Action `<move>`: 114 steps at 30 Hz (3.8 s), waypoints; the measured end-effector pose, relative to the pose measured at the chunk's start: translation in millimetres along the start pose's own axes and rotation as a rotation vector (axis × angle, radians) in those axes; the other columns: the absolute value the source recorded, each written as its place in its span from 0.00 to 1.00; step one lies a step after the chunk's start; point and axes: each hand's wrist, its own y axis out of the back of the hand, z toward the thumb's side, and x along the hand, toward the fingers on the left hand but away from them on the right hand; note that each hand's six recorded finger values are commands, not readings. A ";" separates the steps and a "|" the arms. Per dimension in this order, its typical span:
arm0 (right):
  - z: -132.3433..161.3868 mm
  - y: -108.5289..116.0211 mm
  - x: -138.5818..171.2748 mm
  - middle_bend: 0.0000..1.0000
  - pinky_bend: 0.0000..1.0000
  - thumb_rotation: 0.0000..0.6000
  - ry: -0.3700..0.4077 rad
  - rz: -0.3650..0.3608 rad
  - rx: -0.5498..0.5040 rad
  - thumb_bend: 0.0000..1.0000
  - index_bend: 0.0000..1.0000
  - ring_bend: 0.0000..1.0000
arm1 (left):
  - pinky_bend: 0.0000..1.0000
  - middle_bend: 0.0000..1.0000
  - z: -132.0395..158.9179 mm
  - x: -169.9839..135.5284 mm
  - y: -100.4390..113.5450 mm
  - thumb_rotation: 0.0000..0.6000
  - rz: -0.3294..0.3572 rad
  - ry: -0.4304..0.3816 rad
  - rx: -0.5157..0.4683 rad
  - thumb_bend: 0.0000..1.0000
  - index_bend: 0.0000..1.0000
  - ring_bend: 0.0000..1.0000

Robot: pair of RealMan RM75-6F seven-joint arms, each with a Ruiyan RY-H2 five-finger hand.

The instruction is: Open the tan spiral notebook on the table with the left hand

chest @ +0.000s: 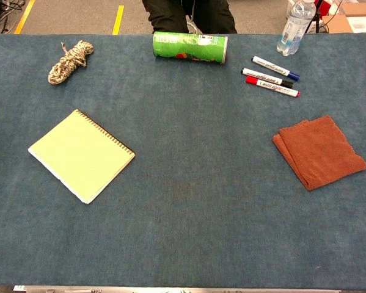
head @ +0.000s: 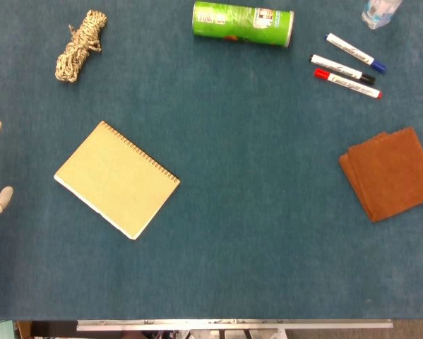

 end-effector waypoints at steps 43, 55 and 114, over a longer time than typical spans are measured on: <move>8.2 16.7 0.5 0.36 0.33 1.00 0.010 -0.034 0.016 0.19 0.44 0.26 | 0.00 0.00 21.3 77.4 -115.8 1.00 -0.287 -0.390 0.203 0.25 0.00 0.00; 6.1 16.8 3.2 0.36 0.33 1.00 -0.003 -0.035 0.015 0.19 0.44 0.26 | 0.00 0.00 22.8 99.1 -123.5 1.00 -0.291 -0.363 0.157 0.25 0.00 0.00; -22.8 3.8 7.8 0.36 0.33 1.00 -0.040 -0.015 -0.031 0.19 0.44 0.26 | 0.00 0.00 224.1 113.4 -113.4 0.32 -0.451 -0.589 0.036 0.17 0.26 0.00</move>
